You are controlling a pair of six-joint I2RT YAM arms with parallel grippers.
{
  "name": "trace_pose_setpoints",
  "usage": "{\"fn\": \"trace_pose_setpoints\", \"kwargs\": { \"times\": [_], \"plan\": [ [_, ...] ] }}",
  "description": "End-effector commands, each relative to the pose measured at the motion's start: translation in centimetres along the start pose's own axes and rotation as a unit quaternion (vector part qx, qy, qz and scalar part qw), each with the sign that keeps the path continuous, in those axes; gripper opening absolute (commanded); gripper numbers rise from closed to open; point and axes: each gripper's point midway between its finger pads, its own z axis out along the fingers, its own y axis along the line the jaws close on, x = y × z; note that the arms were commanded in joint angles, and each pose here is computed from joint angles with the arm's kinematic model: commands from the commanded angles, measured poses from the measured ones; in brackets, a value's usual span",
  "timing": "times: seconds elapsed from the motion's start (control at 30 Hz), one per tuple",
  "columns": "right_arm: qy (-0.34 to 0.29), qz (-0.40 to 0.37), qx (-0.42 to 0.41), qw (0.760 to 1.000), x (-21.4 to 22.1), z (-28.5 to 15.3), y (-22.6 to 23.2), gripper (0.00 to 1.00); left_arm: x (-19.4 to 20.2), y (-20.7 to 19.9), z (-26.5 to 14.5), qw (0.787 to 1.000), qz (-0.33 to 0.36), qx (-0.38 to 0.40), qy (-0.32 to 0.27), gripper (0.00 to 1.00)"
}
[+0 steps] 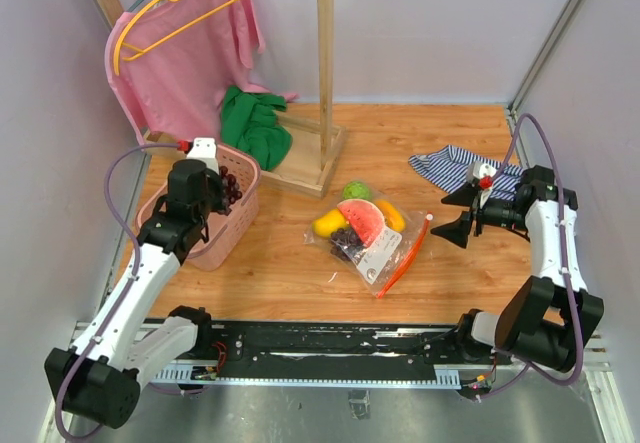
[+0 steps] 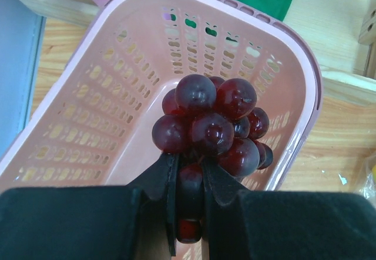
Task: Open the zip-top bag and remove the fake food
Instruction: Place the fake fruit in the bin.
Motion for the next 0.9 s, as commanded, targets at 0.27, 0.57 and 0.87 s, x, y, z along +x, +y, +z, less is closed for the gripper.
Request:
{"fn": "trace_pose_setpoints", "kwargs": {
  "times": [0.27,0.57,0.87],
  "plan": [
    [0.005,0.022,0.005,1.000,1.4,-0.3,-0.3,0.86,0.5,0.0,2.5,0.999,-0.032,0.016,-0.021,0.03],
    [-0.003,0.017,0.001,1.000,1.2,-0.3,-0.1,0.86,1.3,0.3,3.1,0.999,-0.036,0.014,-0.009,0.24],
    [-0.017,-0.007,-0.005,1.000,0.3,-0.3,0.8,0.86,1.7,1.2,3.4,0.999,-0.036,-0.008,-0.006,0.35]
  ]
}}
